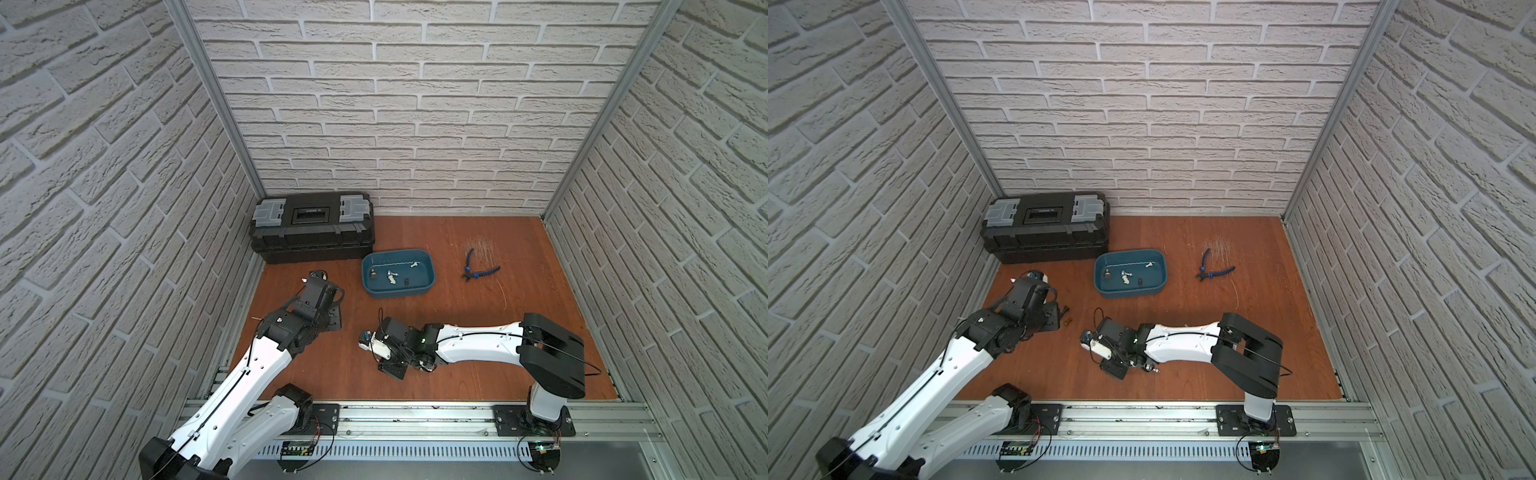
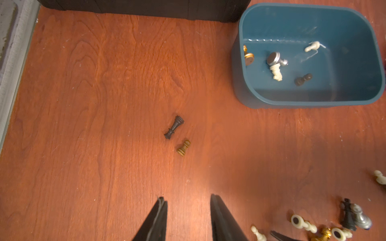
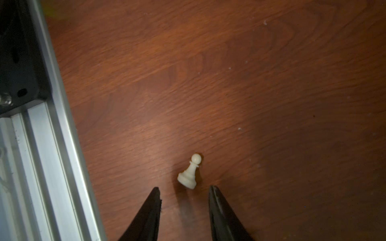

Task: Put the chess pieces into the storage box
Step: Pick up the chess piece at the center of the board.

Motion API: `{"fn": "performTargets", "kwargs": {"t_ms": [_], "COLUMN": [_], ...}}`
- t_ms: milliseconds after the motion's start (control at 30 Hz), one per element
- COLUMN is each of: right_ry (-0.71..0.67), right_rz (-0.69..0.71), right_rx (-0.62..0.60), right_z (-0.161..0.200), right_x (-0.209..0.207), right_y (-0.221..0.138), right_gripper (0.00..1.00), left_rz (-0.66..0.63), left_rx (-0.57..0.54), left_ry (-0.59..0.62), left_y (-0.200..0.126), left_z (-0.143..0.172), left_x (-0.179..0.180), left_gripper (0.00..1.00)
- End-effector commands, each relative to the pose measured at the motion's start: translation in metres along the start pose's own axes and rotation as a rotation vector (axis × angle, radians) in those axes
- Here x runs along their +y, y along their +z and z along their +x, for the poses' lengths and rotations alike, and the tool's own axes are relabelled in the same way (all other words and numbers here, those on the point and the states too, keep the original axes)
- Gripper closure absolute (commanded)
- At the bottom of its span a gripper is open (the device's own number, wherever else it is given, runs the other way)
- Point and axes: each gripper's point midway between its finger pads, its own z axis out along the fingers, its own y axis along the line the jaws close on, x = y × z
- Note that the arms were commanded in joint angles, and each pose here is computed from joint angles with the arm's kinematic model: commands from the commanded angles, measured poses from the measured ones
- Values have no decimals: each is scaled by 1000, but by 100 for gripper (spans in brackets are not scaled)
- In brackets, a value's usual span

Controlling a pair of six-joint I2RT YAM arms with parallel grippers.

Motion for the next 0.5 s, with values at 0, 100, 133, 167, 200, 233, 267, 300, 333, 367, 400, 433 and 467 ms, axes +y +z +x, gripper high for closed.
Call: {"fn": "performTargets", "kwargs": {"t_ms": [0, 100, 133, 167, 200, 233, 267, 300, 333, 367, 400, 433, 467], "right_ry": [3, 8, 9, 11, 14, 13, 15, 16, 19, 22, 27, 29, 32], "right_rz": [15, 18, 18, 17, 16, 13, 13, 13, 13, 15, 15, 17, 17], "right_rx": [-18, 13, 19, 22, 27, 31, 35, 37, 39, 40, 37, 38, 34], "right_z": [-11, -7, -5, -4, -3, -2, 0, 1, 2, 3, 3, 5, 4], "right_x": [0, 0, 0, 0, 0, 1, 1, 1, 1, 1, 0, 0, 0], "right_y": [6, 13, 14, 15, 16, 16, 17, 17, 17, 17, 16, 15, 14], "right_gripper": [59, 63, 64, 65, 66, 67, 68, 69, 70, 72, 73, 73, 74], "left_rz": [-19, -26, -27, -27, -26, -27, -27, -25, -26, -24, -26, -26, -25], "left_rx": [-15, -5, -3, -4, -5, -5, -7, -9, -9, -9, -10, -10, -9], "left_ry": [0, 0, 0, -1, 0, 1, 0, 0, 1, 4, 6, 6, 11], "left_y": [1, 3, 3, 3, 3, 3, 2, 2, 2, 2, 2, 1, 1], "left_z": [1, 6, 6, 7, 7, 8, 7, 7, 7, 6, 5, 4, 3], "left_x": [7, 9, 10, 10, 11, 11, 11, 11, 11, 10, 10, 10, 10], "left_gripper": [60, 60, 60, 60, 60, 60, 60, 60, 60, 60, 60, 60, 59]}}
